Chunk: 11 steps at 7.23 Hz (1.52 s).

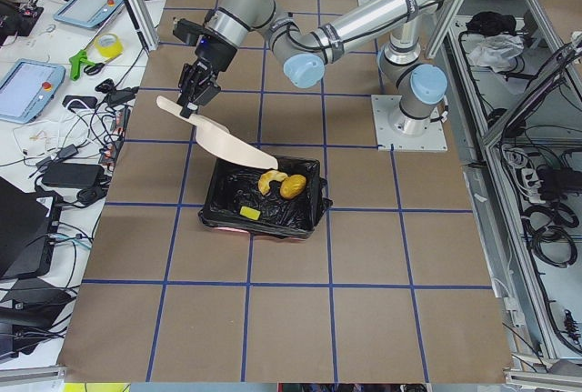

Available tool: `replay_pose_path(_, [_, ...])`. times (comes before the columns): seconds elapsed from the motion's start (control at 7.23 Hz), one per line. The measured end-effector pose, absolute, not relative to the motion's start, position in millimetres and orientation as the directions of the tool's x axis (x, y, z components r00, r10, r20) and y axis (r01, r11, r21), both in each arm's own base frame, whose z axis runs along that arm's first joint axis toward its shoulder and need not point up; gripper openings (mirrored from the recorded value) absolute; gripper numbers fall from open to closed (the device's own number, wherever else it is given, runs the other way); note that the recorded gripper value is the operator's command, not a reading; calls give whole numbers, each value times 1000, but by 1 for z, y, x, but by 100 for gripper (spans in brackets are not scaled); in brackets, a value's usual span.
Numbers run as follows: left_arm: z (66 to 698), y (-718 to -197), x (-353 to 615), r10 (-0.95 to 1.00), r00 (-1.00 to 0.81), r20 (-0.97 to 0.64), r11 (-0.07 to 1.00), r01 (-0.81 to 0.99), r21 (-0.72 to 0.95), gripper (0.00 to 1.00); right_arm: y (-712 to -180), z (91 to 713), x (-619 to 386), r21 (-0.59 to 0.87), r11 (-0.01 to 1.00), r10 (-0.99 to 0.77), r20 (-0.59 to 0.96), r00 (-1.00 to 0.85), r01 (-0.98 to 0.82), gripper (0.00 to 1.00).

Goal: Sweep and dump trash into bin
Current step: 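Bring the dustpan back down onto the table with the left gripper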

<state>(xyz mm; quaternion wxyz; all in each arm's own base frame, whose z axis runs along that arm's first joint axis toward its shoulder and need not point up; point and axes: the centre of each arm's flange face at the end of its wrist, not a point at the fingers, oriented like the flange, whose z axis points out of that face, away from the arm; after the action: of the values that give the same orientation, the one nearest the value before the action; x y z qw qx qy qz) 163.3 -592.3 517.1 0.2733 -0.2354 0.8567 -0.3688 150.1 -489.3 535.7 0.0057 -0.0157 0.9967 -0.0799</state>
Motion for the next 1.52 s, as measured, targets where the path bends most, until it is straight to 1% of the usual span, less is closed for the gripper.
replay_pose_path(0.41, [515,-588,120,-656,-730,-191,615,-370,-696,0,-487,537,150,-158,987,-31,-8,-999,-30,100])
replay_pose_path(0.69, [496,-589,87,-731,-677,-91,567,-527,-633,0,-486,537,149,-157,987,-30,-7,-1000,-28,100])
replay_pose_path(1.11, [455,-597,38,-858,-508,73,417,-774,-477,0,-486,537,149,-156,987,-29,-6,-1000,-28,100])
replay_pose_path(1.52, [413,-613,25,-928,-336,162,280,-914,-293,0,-487,537,148,-156,987,-29,-6,-1000,-27,100])
